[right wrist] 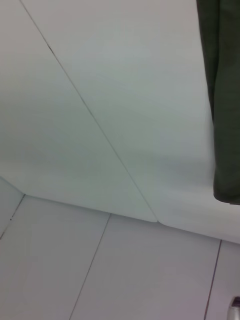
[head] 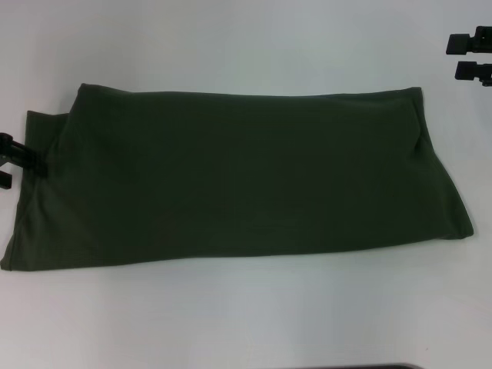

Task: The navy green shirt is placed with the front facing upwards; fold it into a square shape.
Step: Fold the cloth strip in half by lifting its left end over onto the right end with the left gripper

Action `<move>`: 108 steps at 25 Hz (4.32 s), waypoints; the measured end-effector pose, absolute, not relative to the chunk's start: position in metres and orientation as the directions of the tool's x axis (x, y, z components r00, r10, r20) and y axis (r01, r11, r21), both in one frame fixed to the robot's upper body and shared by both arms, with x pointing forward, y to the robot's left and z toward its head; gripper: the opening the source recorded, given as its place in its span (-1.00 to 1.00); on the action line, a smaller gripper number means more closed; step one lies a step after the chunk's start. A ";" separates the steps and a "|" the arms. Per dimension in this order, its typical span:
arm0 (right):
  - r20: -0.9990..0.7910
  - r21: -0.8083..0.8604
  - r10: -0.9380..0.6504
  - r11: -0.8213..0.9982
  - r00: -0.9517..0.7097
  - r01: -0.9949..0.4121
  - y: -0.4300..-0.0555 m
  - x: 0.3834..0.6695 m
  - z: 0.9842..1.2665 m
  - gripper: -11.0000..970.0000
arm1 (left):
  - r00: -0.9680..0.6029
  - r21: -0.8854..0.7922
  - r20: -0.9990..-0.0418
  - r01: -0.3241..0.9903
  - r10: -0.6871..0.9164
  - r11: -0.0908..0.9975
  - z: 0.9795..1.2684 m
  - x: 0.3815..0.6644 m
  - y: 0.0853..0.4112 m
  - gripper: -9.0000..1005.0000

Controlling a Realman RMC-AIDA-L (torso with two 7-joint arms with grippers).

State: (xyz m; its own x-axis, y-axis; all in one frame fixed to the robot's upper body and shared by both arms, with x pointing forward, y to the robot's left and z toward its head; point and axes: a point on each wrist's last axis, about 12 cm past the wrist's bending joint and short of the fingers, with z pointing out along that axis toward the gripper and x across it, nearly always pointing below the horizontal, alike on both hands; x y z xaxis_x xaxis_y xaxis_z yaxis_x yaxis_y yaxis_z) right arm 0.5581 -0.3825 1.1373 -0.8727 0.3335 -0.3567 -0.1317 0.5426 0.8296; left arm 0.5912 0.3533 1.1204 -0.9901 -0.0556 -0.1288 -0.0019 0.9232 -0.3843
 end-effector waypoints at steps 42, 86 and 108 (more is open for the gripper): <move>-0.351 0.832 0.340 0.540 -0.872 -0.125 -0.384 0.558 1.139 0.51 | -0.995 -0.367 -0.102 0.028 -0.011 0.930 1.109 0.589 0.343 0.39; -0.352 0.839 0.359 0.530 -0.864 -0.121 -0.388 0.555 1.139 0.52 | -0.992 -0.416 -0.076 0.122 0.099 0.901 1.114 0.595 0.307 -0.19; -0.355 0.839 0.371 0.532 -0.858 -0.118 -0.391 0.556 1.140 0.52 | -0.994 -0.379 -0.084 0.095 0.068 0.920 1.126 0.596 0.336 -0.74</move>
